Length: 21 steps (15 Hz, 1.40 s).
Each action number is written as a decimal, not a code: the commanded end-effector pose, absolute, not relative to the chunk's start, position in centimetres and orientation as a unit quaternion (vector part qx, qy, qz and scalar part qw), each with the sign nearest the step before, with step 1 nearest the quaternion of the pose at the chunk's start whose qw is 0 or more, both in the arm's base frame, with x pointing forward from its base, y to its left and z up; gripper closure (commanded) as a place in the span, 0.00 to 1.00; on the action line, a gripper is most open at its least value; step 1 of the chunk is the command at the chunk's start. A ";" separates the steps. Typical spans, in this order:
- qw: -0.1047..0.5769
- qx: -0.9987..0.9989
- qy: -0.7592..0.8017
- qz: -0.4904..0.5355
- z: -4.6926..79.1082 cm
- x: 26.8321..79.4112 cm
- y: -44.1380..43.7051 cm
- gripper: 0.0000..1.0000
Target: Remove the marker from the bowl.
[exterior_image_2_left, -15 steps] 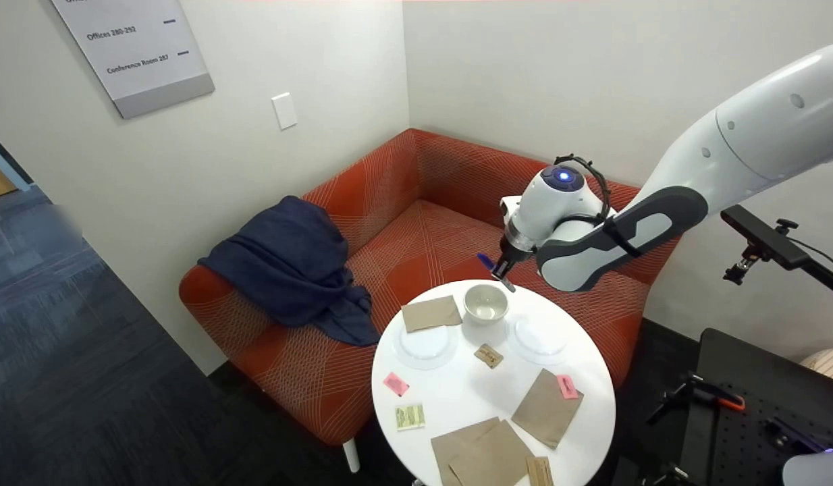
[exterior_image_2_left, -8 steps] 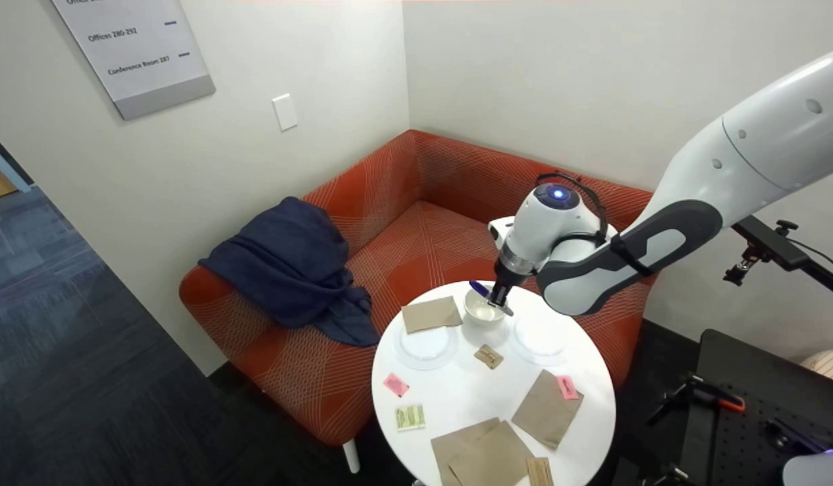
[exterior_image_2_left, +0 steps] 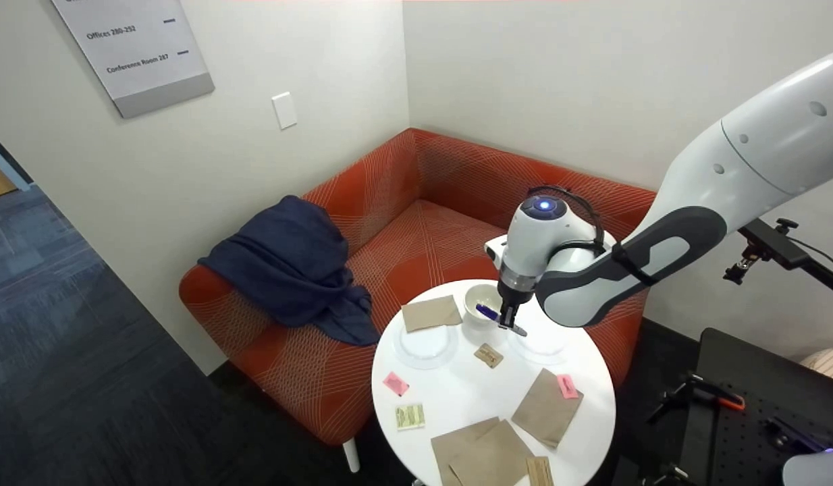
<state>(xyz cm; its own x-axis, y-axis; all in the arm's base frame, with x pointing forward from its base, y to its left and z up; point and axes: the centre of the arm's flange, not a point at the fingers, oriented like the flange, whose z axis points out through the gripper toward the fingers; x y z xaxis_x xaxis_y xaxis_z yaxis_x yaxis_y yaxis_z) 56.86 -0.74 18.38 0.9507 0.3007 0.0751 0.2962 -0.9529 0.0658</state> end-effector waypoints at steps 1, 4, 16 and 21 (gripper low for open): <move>0.026 0.979 0.201 0.012 19.0 56.0 0.0 0.94; 0.022 0.971 0.240 0.001 18.4 56.0 0.6 0.94; 0.025 0.949 0.311 -0.039 12.8 55.2 4.2 0.94; 0.024 0.942 0.331 -0.043 10.1 55.1 5.3 0.94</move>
